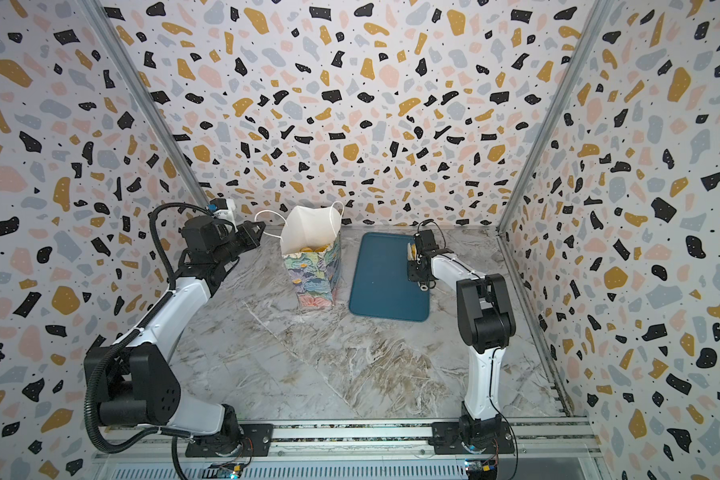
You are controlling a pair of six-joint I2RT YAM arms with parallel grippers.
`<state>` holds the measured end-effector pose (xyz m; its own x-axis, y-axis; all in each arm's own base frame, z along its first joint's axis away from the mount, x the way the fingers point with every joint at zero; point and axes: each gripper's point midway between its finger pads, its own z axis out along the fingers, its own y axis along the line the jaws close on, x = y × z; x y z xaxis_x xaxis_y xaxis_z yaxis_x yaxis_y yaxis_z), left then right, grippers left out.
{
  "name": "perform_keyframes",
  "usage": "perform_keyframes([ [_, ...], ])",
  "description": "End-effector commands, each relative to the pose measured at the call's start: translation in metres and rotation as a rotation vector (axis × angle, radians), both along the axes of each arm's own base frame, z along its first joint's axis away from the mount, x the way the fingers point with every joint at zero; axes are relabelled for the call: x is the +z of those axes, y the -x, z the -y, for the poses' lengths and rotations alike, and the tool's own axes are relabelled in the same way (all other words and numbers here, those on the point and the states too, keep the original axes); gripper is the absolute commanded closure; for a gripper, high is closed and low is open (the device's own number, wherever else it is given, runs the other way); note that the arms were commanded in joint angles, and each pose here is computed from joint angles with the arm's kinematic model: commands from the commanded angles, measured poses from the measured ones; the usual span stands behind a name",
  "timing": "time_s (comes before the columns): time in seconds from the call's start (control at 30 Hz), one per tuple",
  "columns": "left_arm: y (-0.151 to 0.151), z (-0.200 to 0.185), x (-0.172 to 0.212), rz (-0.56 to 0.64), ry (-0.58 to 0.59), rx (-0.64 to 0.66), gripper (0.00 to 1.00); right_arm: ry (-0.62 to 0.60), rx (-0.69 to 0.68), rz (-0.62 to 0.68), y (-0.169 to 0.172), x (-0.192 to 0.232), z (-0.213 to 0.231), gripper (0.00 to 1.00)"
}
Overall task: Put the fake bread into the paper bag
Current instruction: 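Lower and close the tongs on the striped croissant with the right gripper, then lift the striped croissant in the tongs off the tray with the right gripper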
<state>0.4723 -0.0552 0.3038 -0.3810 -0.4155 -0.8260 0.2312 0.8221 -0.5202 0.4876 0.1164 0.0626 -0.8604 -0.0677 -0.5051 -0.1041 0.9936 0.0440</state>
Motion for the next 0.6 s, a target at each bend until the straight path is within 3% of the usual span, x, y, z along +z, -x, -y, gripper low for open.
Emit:
perform_keyframes([
  [0.0,0.0,0.002,0.006,0.032,-0.009,-0.008,1.0,-0.039,0.005,0.064,-0.003,0.027,-0.003,0.72],
  [0.57,0.002,0.003,0.008,0.036,-0.006,-0.009,1.0,-0.141,0.004,0.104,0.036,0.042,-0.007,0.78],
])
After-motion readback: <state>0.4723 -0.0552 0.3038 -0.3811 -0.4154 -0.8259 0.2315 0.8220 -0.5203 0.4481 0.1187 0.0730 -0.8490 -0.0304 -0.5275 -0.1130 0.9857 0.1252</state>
